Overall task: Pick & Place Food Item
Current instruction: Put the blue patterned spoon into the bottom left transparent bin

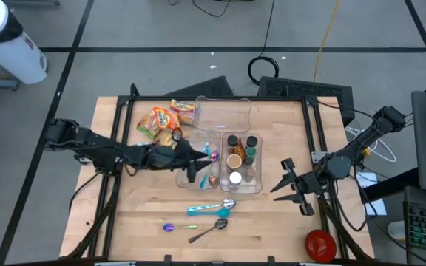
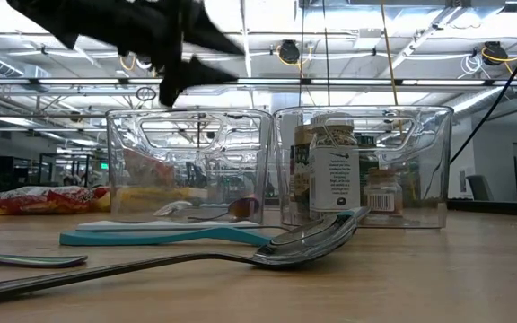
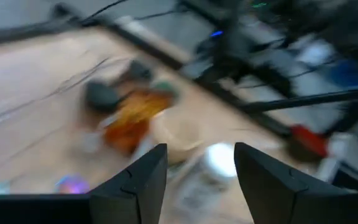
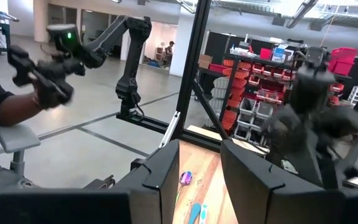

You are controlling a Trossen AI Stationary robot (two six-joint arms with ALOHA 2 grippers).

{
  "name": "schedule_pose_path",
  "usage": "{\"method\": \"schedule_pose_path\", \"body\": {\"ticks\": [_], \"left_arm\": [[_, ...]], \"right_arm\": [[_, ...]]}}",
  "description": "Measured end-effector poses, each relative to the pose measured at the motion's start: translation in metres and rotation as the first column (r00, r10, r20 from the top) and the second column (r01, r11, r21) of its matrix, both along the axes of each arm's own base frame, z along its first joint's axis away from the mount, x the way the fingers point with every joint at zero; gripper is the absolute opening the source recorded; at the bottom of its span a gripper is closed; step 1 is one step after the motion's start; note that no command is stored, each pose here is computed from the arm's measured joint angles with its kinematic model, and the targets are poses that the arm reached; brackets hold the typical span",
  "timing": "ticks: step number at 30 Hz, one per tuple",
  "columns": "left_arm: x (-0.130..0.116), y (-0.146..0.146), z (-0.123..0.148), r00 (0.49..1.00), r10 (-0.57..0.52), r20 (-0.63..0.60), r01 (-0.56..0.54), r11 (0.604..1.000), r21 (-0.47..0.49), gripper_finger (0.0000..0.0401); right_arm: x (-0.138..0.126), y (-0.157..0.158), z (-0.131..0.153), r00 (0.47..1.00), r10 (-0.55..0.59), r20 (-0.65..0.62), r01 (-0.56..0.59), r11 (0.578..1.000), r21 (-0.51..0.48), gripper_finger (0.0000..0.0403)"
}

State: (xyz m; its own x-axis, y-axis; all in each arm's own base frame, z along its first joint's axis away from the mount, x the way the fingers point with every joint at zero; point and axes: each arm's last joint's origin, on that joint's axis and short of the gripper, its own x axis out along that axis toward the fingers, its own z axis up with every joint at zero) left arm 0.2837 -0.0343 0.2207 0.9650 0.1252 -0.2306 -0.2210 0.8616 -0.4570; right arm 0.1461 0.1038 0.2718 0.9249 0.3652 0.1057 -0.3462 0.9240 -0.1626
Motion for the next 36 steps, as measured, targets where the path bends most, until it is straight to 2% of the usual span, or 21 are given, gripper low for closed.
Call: {"method": "schedule_pose_path", "body": {"ticks": [3, 5, 8, 10, 13, 16, 18, 21, 23, 25, 26, 29, 34, 36], "left_arm": [[-0.004, -0.019, 0.016, 0.979, -0.178, 0.098, 0.173, 0.983, 0.063, 0.0196], [-0.008, -0.036, 0.022, 0.941, -0.302, 0.153, 0.286, 0.951, 0.118, 0.0196], [-0.016, -0.064, 0.028, 0.880, -0.425, 0.212, 0.394, 0.903, 0.173, 0.0196], [-0.023, -0.082, 0.028, 0.849, -0.488, 0.205, 0.447, 0.868, 0.217, 0.0196], [-0.037, -0.112, 0.019, 0.816, -0.566, 0.117, 0.521, 0.808, 0.275, 0.0196], [-0.047, -0.137, 0.006, 0.841, -0.536, 0.077, 0.496, 0.820, 0.285, 0.0196], [-0.045, -0.154, 0.008, 0.846, -0.527, 0.080, 0.490, 0.829, 0.271, 0.0196], [-0.034, -0.178, 0.027, 0.812, -0.583, 0.027, 0.553, 0.783, 0.284, 0.0196], [-0.026, -0.194, 0.036, 0.811, -0.574, -0.109, 0.575, 0.751, 0.324, 0.0196], [-0.019, -0.203, 0.036, 0.802, -0.513, -0.306, 0.597, 0.720, 0.354, 0.0196], [-0.015, -0.205, 0.034, 0.791, -0.474, -0.387, 0.602, 0.717, 0.352, 0.0196], [-0.003, -0.207, 0.023, 0.755, -0.365, -0.545, 0.588, 0.745, 0.316, 0.0195], [0.016, -0.204, -0.011, 0.722, -0.292, -0.628, 0.536, 0.809, 0.240, 0.0195], [0.019, -0.198, -0.026, 0.680, -0.252, -0.688, 0.527, 0.821, 0.219, 0.0195]], "right_arm": [[0.000, 0.000, 0.000, 1.000, 0.000, -0.003, 0.000, 1.000, -0.002, 0.0109], [0.000, 0.000, 0.000, 1.000, 0.000, -0.004, 0.000, 1.000, -0.003, 0.0111], [0.000, 0.000, 0.000, 1.000, 0.000, 0.003, 0.000, 1.000, 0.002, 0.0111], [0.000, 0.000, 0.001, 1.000, 0.000, 0.009, 0.000, 1.000, 0.005, 0.0110], [0.000, 0.000, 0.001, 1.000, 0.000, 0.008, 0.000, 1.000, 0.005, 0.0110], [0.000, 0.000, 0.001, 1.000, 0.000, 0.008, 0.000, 1.000, 0.005, 0.0111], [0.000, 0.000, 0.001, 1.000, 0.000, 0.008, 0.000, 1.000, 0.006, 0.0111], [0.000, 0.000, 0.002, 1.000, -0.001, 0.016, 0.000, 1.000, 0.012, 0.0110], [0.000, 0.000, 0.002, 1.000, -0.001, 0.017, 0.001, 1.000, 0.013, 0.0110], [0.000, 0.000, 0.002, 1.000, -0.001, 0.017, 0.001, 1.000, 0.013, 0.0111], [0.000, 0.000, 0.002, 1.000, -0.001, 0.016, 0.001, 1.000, 0.012, 0.0111], [0.000, 0.000, 0.002, 1.000, -0.002, 0.014, 0.001, 1.000, 0.011, 0.0111], [0.000, 0.000, 0.001, 1.000, -0.001, 0.003, 0.001, 1.000, 0.009, 0.0106], [0.000, 0.000, 0.001, 1.000, 0.001, -0.001, 0.000, 1.000, 0.018, 0.0106]]}}
